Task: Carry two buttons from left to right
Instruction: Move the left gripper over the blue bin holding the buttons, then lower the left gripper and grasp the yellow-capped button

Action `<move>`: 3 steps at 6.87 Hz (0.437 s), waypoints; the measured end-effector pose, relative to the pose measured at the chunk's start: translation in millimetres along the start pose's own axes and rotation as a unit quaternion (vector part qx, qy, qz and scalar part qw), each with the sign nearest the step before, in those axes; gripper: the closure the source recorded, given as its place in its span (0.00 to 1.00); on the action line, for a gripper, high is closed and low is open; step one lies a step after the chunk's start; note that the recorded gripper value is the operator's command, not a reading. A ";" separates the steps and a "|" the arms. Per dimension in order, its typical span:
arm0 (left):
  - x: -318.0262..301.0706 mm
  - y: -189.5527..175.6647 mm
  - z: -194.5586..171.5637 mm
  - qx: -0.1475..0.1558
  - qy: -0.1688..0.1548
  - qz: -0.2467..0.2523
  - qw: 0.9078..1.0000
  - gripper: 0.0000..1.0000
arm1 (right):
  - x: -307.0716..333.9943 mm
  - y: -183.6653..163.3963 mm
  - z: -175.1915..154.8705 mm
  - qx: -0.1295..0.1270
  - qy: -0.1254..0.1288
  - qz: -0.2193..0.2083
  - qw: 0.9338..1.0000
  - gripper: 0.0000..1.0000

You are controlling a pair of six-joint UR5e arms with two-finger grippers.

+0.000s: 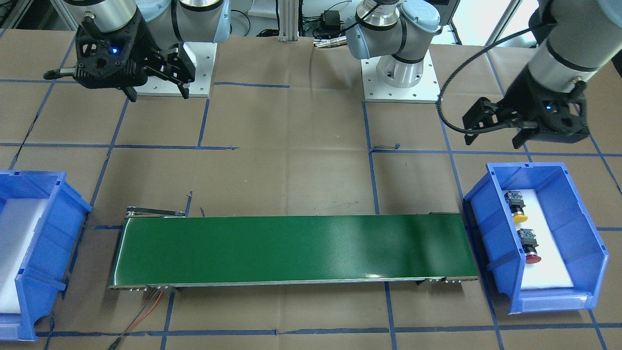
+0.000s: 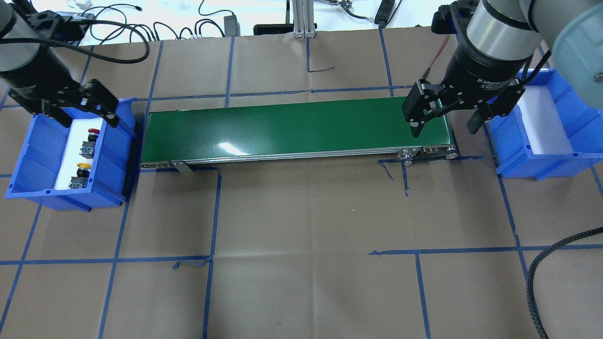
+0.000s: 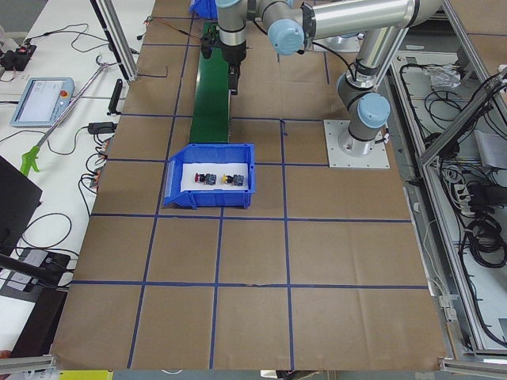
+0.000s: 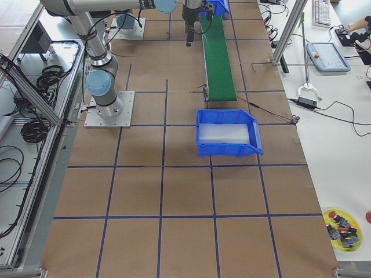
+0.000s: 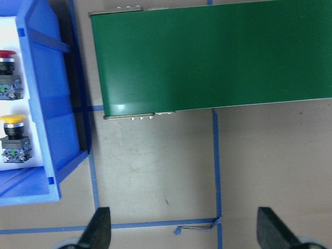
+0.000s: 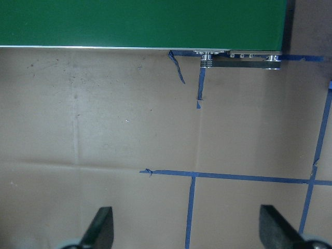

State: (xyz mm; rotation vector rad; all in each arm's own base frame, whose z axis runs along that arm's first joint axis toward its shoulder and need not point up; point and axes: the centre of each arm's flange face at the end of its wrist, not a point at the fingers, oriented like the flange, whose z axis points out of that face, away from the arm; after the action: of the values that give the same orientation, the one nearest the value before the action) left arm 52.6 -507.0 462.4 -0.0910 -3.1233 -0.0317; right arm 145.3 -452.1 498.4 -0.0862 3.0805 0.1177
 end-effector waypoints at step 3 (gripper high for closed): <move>-129.5 27.7 11.2 0.004 0.003 0.006 1.000 0.00 | -0.8 -1.0 -1.0 0.002 -0.005 0.003 1.000 0.00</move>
State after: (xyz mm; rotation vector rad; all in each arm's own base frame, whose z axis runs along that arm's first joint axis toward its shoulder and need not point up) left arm 183.3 -486.6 449.5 -0.1105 -3.1161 -0.0180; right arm 146.1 -453.2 499.3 -0.0774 3.0714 0.1119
